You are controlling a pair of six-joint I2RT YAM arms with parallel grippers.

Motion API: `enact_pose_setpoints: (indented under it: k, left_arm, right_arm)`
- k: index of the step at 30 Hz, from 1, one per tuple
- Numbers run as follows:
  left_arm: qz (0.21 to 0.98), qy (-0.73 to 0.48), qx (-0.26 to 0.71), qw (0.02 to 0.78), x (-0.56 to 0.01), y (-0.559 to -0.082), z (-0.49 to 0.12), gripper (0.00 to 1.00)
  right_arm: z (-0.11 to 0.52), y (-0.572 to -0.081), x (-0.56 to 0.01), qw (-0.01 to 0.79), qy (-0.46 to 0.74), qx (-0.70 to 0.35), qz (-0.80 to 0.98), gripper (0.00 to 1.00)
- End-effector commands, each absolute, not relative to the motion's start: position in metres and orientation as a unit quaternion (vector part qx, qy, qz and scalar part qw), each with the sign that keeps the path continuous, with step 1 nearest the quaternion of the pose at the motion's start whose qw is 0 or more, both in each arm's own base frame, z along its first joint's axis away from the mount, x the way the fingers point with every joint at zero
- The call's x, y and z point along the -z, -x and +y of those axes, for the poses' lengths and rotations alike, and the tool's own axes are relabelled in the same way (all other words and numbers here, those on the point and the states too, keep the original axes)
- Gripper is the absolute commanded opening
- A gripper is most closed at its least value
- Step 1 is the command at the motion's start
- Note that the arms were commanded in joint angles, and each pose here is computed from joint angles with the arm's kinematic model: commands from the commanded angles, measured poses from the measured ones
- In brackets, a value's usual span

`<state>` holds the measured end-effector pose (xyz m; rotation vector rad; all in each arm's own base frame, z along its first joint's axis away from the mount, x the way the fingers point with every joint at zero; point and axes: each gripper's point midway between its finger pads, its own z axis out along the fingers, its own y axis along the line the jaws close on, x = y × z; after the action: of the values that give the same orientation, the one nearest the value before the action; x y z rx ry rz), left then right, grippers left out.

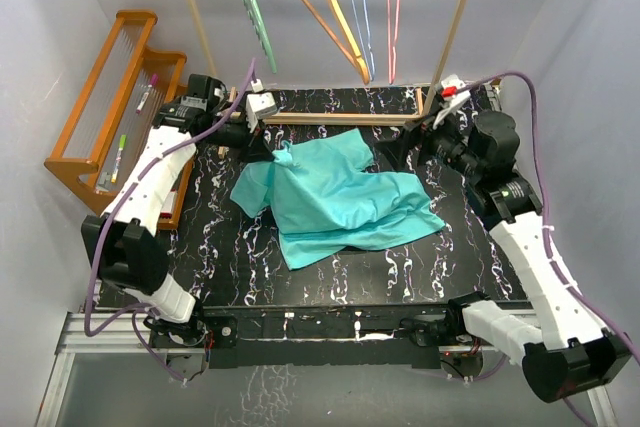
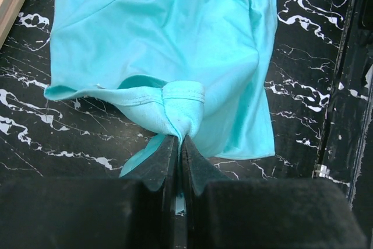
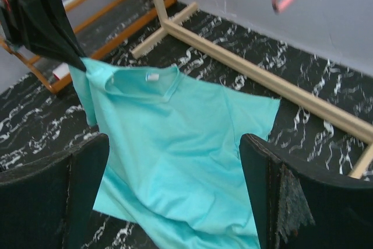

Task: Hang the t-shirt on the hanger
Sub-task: Pick up the T-shirt from the center of the board, then pick up the hanger from the clothesline.

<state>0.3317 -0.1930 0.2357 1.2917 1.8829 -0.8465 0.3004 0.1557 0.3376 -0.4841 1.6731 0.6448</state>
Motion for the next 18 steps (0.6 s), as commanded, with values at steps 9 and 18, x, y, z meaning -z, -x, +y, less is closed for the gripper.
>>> enact_pose_setpoints:
  k: [9, 18]
  left_arm:
    - [0.723, -0.482, 0.32, 0.377, -0.243, -0.304, -0.185, 0.0]
    - [0.728, -0.483, 0.304, 0.38, -0.24, -0.304, -0.181, 0.0]
  right_arm:
    - [0.227, -0.379, -0.516, 0.718, 0.218, -0.306, 0.586, 0.96]
    - [0.301, -0.457, -0.54, 0.729, 0.247, -0.32, 0.553, 0.94]
